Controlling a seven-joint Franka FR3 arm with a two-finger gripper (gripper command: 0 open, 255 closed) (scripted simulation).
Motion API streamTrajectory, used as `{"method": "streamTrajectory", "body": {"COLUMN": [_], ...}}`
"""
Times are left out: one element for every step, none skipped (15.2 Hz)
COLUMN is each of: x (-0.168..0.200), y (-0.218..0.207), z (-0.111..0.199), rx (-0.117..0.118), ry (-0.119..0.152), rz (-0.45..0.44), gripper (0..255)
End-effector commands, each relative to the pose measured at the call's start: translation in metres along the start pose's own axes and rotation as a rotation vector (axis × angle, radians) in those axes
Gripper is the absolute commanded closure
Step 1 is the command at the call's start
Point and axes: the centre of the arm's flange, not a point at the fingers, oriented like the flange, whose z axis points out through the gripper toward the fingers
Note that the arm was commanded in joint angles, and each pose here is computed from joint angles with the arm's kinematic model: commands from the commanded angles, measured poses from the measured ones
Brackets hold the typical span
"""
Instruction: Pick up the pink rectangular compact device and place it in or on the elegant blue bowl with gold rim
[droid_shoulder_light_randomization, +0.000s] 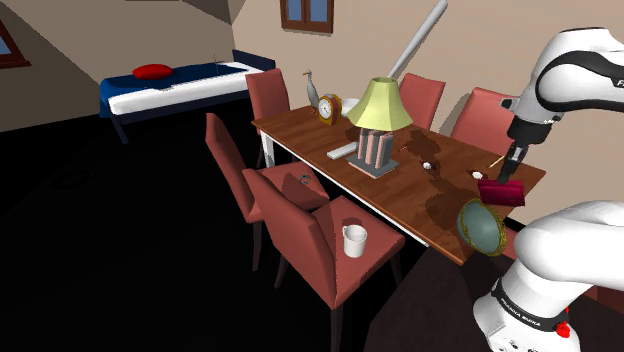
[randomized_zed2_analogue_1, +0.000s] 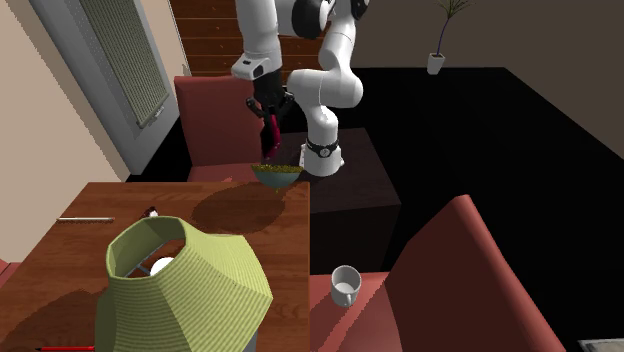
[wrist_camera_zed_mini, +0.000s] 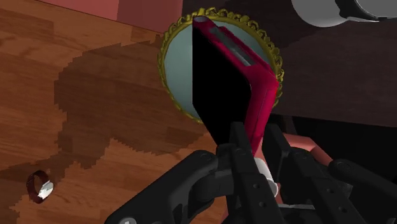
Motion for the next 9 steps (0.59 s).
{"method": "streamTrajectory", "body": {"x": [-0.001,-0.001,-0.001,-0.001,-0.001,-0.001,-0.001,-0.001,-0.001], "y": [0.0,0.0,0.001,0.001,0.001,0.001,0.002,0.002,0.002], "z": [0.01,0.015,0.02,0.026,0.031,0.036,0.042,0.047,0.052], "rx": [0.0,0.0,0.0,0.0,0.0,0.0,0.0,0.0,0.0], "ry": [0.0,0.0,0.0,0.0,0.0,0.0,0.0,0.0,0.0], "rz": [0.0,0.0,0.0,0.0,0.0,0.0,0.0,0.0,0.0], "gripper": [255,255,255,255,255,255,255,255,255]}}
